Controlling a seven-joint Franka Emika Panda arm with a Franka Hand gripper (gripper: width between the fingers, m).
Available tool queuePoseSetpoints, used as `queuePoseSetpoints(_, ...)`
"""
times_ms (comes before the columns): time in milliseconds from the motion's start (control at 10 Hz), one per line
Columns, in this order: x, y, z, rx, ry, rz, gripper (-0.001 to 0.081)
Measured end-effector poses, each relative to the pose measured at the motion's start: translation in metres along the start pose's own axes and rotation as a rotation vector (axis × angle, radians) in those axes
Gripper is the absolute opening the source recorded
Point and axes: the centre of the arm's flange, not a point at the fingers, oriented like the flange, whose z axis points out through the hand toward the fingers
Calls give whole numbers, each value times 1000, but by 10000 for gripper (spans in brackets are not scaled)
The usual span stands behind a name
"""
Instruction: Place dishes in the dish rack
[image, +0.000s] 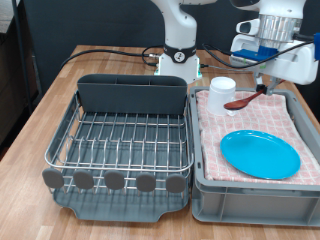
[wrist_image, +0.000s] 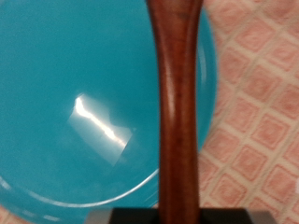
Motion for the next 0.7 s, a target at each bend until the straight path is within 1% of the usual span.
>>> queuePoseSetpoints(200, 27, 5, 0, -41, 71, 155, 86)
queuePoseSetpoints(300, 39, 10, -1, -53, 87, 211, 86)
queuePoseSetpoints(400, 51, 15, -1, -66, 91, 258, 86)
queuePoseSetpoints(600, 77, 25, -1, -113, 60, 369, 86)
queuePoseSetpoints(700, 90, 29, -1, -123, 52, 407, 86)
